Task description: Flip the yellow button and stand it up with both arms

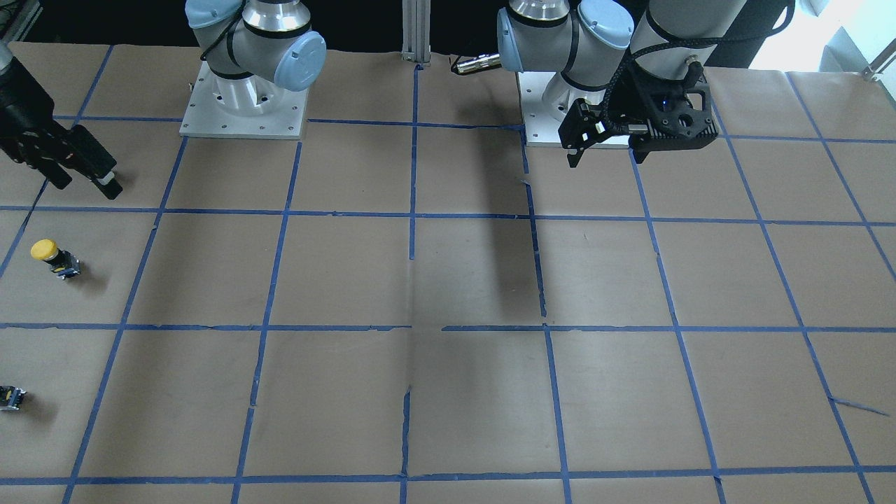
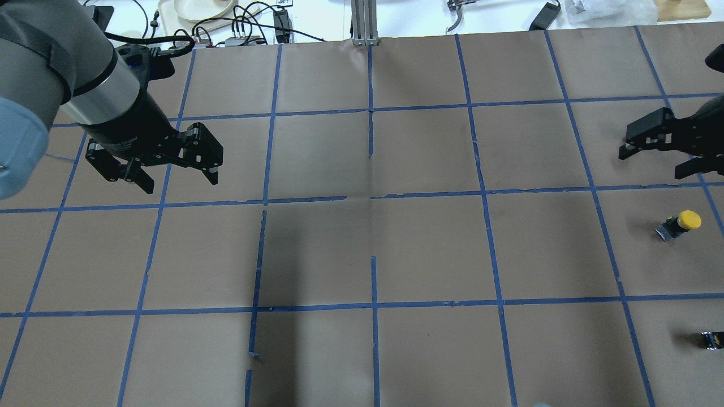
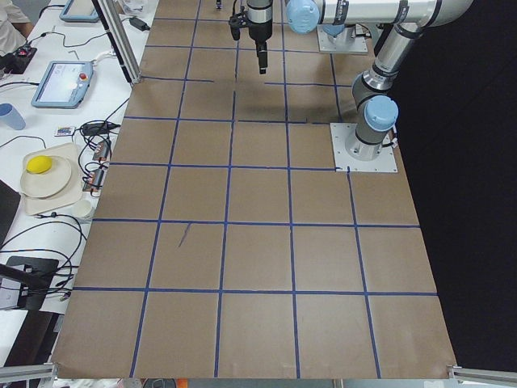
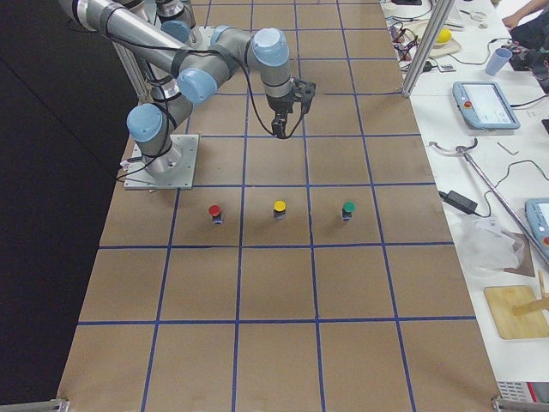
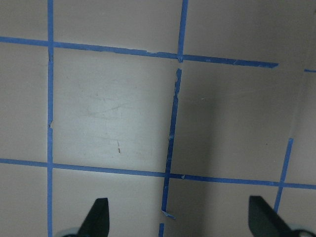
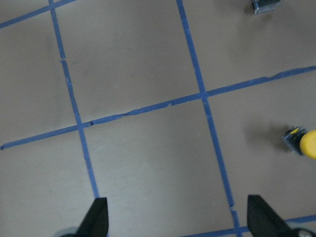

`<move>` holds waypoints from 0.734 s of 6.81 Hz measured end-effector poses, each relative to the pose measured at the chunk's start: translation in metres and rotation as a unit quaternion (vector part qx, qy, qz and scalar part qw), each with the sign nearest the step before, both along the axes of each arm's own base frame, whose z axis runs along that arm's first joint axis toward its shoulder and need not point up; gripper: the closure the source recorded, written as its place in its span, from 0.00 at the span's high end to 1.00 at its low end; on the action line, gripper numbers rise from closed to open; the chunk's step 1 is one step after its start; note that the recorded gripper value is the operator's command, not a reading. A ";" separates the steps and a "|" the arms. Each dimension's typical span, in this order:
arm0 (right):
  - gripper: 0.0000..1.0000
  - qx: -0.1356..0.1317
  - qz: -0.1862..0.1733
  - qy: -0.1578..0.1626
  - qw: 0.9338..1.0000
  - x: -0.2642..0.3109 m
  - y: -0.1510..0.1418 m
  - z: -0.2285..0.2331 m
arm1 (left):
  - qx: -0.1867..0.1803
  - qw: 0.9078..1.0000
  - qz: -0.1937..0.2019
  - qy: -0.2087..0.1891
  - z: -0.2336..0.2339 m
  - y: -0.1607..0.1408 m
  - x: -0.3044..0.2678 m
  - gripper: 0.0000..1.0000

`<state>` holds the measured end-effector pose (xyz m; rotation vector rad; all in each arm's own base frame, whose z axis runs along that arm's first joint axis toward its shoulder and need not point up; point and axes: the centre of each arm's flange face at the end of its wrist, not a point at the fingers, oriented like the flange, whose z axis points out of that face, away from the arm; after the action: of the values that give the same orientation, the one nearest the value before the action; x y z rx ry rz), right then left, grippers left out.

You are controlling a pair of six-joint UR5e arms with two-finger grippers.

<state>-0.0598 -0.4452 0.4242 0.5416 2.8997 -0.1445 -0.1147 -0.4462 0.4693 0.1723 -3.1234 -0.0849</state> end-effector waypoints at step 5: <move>1.00 0.079 0.069 0.072 0.992 0.172 -0.009 0.092 | 0.000 1.000 -0.001 0.001 0.000 0.000 -0.002 1.00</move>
<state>0.1125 -0.4547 0.5157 0.3666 3.0947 0.0701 -0.1167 -0.4464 0.4688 0.1689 -3.1210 -0.0866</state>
